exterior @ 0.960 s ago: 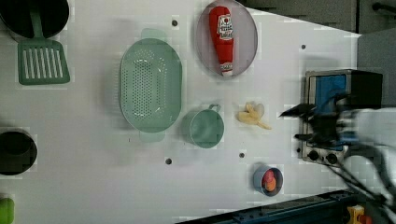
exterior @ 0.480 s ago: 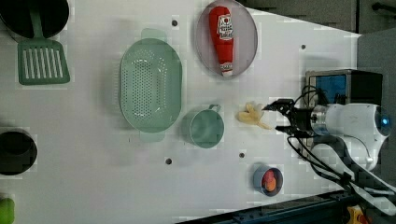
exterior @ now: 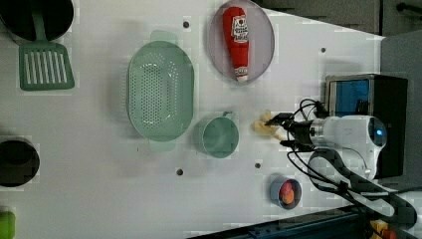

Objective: Pick Banana and place it in mug.

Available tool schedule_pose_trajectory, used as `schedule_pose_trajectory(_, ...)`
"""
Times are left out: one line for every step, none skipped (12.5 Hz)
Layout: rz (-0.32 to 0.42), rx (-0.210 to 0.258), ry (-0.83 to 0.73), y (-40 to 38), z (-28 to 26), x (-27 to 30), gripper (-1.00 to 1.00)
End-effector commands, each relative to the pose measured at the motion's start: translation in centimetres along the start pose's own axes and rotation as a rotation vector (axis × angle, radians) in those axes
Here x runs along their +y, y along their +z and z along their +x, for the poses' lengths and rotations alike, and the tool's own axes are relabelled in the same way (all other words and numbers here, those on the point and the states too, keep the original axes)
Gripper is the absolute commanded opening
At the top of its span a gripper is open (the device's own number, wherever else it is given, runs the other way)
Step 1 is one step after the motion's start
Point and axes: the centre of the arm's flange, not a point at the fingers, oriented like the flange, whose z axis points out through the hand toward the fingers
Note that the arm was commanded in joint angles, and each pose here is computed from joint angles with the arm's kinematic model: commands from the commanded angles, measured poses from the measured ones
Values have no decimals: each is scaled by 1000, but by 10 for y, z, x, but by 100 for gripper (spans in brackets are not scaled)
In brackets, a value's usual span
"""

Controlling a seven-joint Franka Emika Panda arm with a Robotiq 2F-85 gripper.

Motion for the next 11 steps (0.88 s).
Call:
schedule_pose_trajectory(48,34,-17,-6,2,-11,43)
schedule_pose_trajectory(63,47,-18,-11,4,-13,18)
schedule_pose_trajectory(62,46,-16,-11,4,-13,-4)
schedule_pose_trajectory(56,41,-16,-8,3,-11,-30)
schedule_pose_trajectory(56,40,-16,-7,3,-11,-50)
schedule_pose_trajectory(57,42,-16,-8,4,-11,-53)
schedule_pose_trajectory(65,48,-15,-12,5,-12,-53)
schedule_pose_trajectory(81,62,-16,-23,7,-15,-53)
schedule_pose_trajectory(108,86,-15,-40,10,-18,-53)
schedule_pose_trajectory(141,115,-12,-63,15,-21,-53)
schedule_pose_trajectory(170,140,-11,-89,17,-23,-53)
